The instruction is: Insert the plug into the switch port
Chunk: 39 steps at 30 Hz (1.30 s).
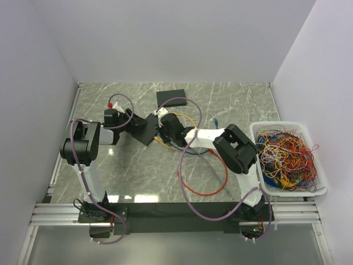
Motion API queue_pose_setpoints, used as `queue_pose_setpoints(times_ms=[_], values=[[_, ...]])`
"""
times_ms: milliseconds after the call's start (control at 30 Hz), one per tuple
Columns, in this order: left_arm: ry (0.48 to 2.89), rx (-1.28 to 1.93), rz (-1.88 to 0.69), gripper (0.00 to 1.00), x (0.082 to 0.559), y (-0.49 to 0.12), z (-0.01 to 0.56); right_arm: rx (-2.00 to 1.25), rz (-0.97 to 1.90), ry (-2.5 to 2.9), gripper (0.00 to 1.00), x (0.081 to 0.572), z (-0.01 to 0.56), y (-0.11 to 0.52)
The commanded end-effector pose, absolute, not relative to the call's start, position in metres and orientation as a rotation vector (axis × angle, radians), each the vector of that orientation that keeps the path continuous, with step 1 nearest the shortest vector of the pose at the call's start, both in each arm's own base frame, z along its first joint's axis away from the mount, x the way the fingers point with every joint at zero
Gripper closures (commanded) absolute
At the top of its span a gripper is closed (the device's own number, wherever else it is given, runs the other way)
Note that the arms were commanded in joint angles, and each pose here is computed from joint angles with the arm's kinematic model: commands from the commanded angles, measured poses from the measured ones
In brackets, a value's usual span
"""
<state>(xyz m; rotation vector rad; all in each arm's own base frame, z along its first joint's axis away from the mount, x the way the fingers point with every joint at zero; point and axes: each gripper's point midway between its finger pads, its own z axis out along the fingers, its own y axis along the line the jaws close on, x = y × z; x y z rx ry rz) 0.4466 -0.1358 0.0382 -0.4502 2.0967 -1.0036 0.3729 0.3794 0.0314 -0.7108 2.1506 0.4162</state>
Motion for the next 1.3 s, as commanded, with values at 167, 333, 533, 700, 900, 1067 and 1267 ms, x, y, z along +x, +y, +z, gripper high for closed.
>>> queue_pose_setpoints(times_ms=[167,333,533,700,900,1067,1267], values=[[2.252,-0.288,-1.137,0.47,0.406,-0.177,0.013,-0.769,0.54,1.939,1.0,0.387,0.097,0.415],[2.265,-0.174,-1.17,0.47,0.402,-0.191,0.008,-0.855,0.554,1.911,1.0,0.39,0.103,0.427],[2.266,-0.085,-1.216,0.46,0.395,-0.209,0.004,-0.929,0.613,1.849,1.0,0.396,0.118,0.442],[2.296,-0.003,-1.224,0.46,0.385,-0.224,0.001,-0.884,0.651,1.85,1.0,0.411,0.128,0.45],[2.325,0.063,-1.234,0.46,0.368,-0.242,-0.006,-0.848,0.707,1.826,1.0,0.424,0.137,0.463],[2.372,0.074,-1.223,0.46,0.352,-0.246,-0.021,-0.832,0.763,1.786,1.0,0.427,0.151,0.476],[2.4,0.1,-1.214,0.46,0.346,-0.254,-0.025,-0.808,0.811,1.665,1.0,0.431,0.189,0.485]])
